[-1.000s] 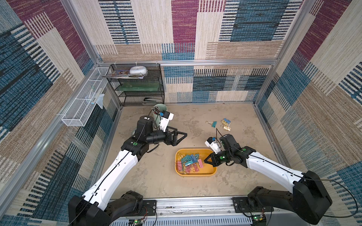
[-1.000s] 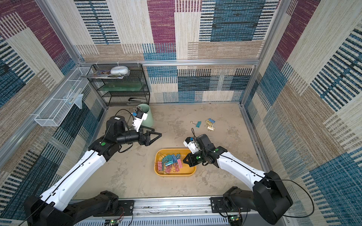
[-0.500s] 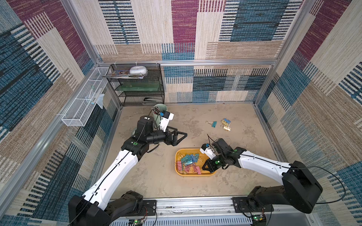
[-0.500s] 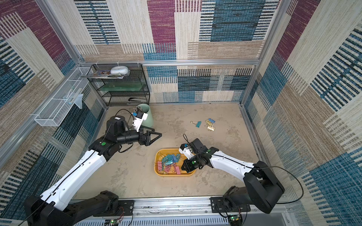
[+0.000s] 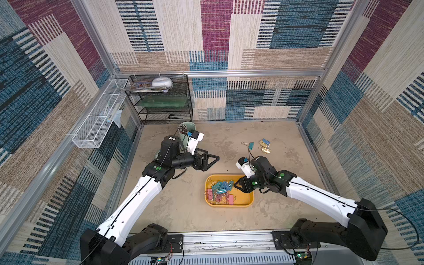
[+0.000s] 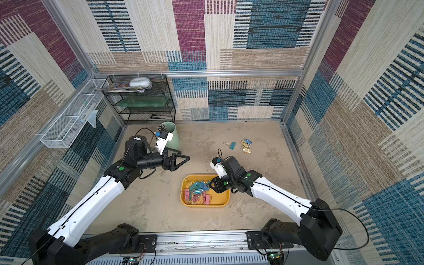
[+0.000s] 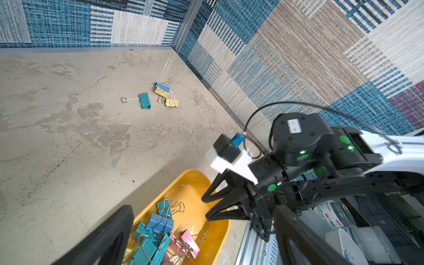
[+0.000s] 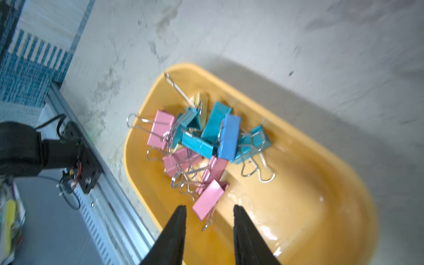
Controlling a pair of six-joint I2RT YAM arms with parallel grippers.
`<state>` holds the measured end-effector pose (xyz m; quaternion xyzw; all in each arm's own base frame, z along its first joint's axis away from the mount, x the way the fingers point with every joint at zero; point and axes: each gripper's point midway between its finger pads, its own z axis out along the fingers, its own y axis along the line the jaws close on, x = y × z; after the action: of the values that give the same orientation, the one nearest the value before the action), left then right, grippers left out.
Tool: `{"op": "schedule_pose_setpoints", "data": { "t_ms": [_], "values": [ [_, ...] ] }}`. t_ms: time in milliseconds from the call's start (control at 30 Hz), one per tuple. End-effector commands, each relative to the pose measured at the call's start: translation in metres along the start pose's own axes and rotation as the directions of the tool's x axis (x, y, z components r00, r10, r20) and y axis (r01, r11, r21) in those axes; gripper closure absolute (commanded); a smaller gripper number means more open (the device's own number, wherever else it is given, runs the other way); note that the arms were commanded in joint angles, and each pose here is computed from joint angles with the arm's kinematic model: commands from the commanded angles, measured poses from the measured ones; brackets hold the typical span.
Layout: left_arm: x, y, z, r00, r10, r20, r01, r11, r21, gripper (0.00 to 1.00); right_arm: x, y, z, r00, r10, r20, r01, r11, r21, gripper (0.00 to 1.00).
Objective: Put the binder clips in the storage box
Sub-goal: Place the binder clip in the storage box, then pick up the binder clip at the center of the board.
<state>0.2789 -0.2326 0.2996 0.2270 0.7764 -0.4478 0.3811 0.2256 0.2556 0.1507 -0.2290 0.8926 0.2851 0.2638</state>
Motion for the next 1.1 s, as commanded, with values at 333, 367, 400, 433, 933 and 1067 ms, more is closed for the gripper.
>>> {"op": "schedule_pose_setpoints", "data": {
  "t_ms": [333, 367, 400, 433, 933, 1067],
  "values": [
    [-0.007, -0.006, -0.003, 0.999, 0.038, 0.025, -0.038, 0.999, 0.011, 0.01, -0.137, -0.152, -0.051, 0.865, 0.175, 0.471, -0.39, 0.824, 0.41, 0.58],
    [-0.007, -0.006, -0.003, 0.999, 0.038, 0.025, -0.038, 0.999, 0.011, 0.01, -0.139, -0.166, -0.04, 0.866, 0.215, 0.451, -0.418, 0.805, 0.42, 0.58],
    [-0.007, -0.006, -0.003, 0.999, 0.041, 0.027, -0.041, 0.999, 0.01, 0.01, -0.14, -0.177, -0.03, 0.863, 0.256, 0.436, -0.447, 0.788, 0.423, 0.57],
    [-0.007, -0.006, -0.003, 0.999, 0.04, 0.027, -0.04, 0.999, 0.008, 0.01, -0.14, -0.189, -0.018, 0.859, 0.3, 0.416, -0.477, 0.764, 0.434, 0.56],
    [-0.008, -0.006, -0.004, 0.999, 0.041, 0.028, -0.042, 0.999, 0.01, 0.01, -0.119, -0.291, 0.087, 0.835, 0.486, 0.258, -0.52, 0.543, 0.659, 0.45],
    [-0.007, -0.007, -0.003, 0.999, 0.039, 0.026, -0.039, 0.999, 0.012, 0.01, -0.117, -0.298, 0.097, 0.834, 0.491, 0.25, -0.517, 0.54, 0.664, 0.45]
  ]
}}
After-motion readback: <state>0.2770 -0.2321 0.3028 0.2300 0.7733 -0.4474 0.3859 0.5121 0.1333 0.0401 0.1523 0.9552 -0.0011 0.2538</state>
